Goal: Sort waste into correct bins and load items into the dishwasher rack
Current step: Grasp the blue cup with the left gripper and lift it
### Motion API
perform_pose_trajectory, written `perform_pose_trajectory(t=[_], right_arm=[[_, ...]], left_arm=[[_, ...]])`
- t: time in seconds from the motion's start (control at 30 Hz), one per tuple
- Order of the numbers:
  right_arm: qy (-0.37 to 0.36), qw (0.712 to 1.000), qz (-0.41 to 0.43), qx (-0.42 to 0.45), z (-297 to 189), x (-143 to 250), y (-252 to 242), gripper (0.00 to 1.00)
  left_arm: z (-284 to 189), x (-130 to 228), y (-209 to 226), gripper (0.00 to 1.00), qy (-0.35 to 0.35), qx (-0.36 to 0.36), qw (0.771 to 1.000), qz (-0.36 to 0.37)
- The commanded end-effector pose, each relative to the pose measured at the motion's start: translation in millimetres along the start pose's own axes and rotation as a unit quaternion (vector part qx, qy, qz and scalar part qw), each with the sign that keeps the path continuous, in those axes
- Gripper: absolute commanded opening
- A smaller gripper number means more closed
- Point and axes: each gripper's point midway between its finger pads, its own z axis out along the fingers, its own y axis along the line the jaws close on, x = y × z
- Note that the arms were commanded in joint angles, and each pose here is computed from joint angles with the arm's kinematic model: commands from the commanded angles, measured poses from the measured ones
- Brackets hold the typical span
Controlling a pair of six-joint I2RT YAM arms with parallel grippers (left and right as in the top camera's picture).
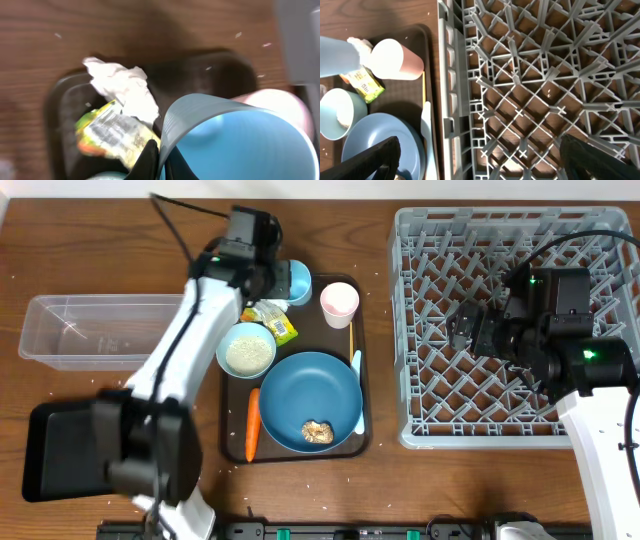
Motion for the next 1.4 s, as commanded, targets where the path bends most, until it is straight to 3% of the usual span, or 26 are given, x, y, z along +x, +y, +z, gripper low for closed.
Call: perform_pose_trajectory(t=[0.0,0.17,0.4,0.6,0.77,0.93,1.0,1.17,1.37], right_arm=[[-0.006,1.000,-0.007,-0.026,-6,-6,9,0.97],[-0.005,0.989,-0.101,-0.106,-10,-4,37,0.92],[-0.013,0.973,-0.143,-0.184,-17,-4,63,0.95],[-0.054,0.891,-0.261,-0.369,-54,3,121,0.88],[-0.109,0.797,-0.310,-0.507,-102,-2,158,0.86],[-0.153,0.710,-0.371,-0.578,-138,0,178,0.86],[-0.160,0.693,-0.388,-0.587,-142,4,186,0.86],[-0.160,0.660,-0.416,-0.604,-149,18,207,0.88],[-0.168,0.665,-0.431,-0.586,-142,23,225,0.89]], left_arm=[[-43,-12,-9,0.06,-0.031,0.014,0.999,0.003],[-111,-14,-60,0.06,-0.061,0.161,0.985,0.030],[-196,-15,-104,0.06,-0.094,0.374,0.921,0.054],[-236,-4,-119,0.06,-0.063,0.532,0.842,0.057],[-272,3,-131,0.06,-0.057,0.627,0.772,0.090],[-273,5,-134,0.06,-0.048,0.629,0.771,0.084],[-273,6,-136,0.06,-0.046,0.631,0.770,0.086],[-275,10,-144,0.06,-0.038,0.637,0.764,0.094],[-275,11,-146,0.06,-0.037,0.638,0.763,0.096]])
